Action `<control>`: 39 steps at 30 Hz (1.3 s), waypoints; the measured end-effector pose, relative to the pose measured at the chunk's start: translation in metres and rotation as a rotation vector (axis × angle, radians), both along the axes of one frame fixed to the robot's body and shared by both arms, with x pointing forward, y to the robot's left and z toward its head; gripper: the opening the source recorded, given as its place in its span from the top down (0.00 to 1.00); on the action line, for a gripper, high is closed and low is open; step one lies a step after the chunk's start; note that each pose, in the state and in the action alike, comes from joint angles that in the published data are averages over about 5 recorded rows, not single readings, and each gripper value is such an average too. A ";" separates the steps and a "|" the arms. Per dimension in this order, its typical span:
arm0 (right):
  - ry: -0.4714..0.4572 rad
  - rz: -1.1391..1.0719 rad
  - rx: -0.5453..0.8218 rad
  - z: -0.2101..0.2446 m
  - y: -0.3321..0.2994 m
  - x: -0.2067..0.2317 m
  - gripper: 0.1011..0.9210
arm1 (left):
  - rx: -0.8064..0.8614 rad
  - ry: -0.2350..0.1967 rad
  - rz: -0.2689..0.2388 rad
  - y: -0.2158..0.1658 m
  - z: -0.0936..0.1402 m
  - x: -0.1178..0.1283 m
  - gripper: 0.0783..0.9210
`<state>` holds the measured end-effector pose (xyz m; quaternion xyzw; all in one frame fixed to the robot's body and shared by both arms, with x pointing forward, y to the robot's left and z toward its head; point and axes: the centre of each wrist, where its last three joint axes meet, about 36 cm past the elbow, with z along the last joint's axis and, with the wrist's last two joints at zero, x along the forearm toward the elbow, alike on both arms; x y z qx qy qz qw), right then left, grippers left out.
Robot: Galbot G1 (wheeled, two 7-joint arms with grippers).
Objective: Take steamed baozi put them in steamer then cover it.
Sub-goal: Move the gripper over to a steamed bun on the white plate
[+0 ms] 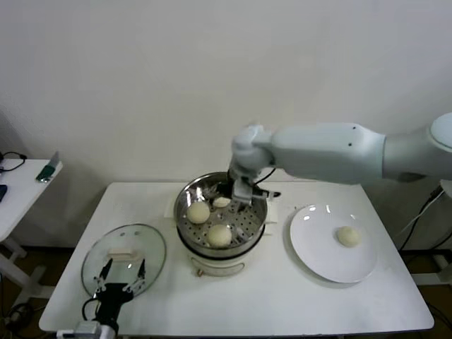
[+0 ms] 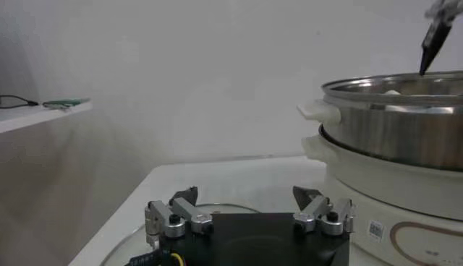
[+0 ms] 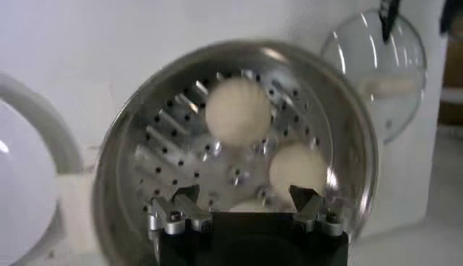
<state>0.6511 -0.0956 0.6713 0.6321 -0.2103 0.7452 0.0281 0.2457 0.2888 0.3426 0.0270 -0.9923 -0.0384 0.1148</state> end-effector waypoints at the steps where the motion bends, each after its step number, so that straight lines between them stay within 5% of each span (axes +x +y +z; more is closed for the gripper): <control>1: 0.010 -0.062 0.009 0.007 -0.014 0.006 0.12 | 0.000 0.000 0.000 0.000 0.000 0.000 0.12; 9: 0.092 -0.588 0.073 0.023 -0.154 0.027 0.12 | -0.009 -0.004 -0.004 -0.001 0.001 0.006 0.12; 18: 0.162 -0.972 0.076 -0.040 -0.289 0.004 0.12 | -0.013 -0.007 -0.005 -0.003 0.002 0.010 0.12; 39: 0.214 -1.245 0.026 -0.177 -0.360 -0.010 0.12 | -0.004 0.011 0.012 -0.001 -0.001 0.001 0.12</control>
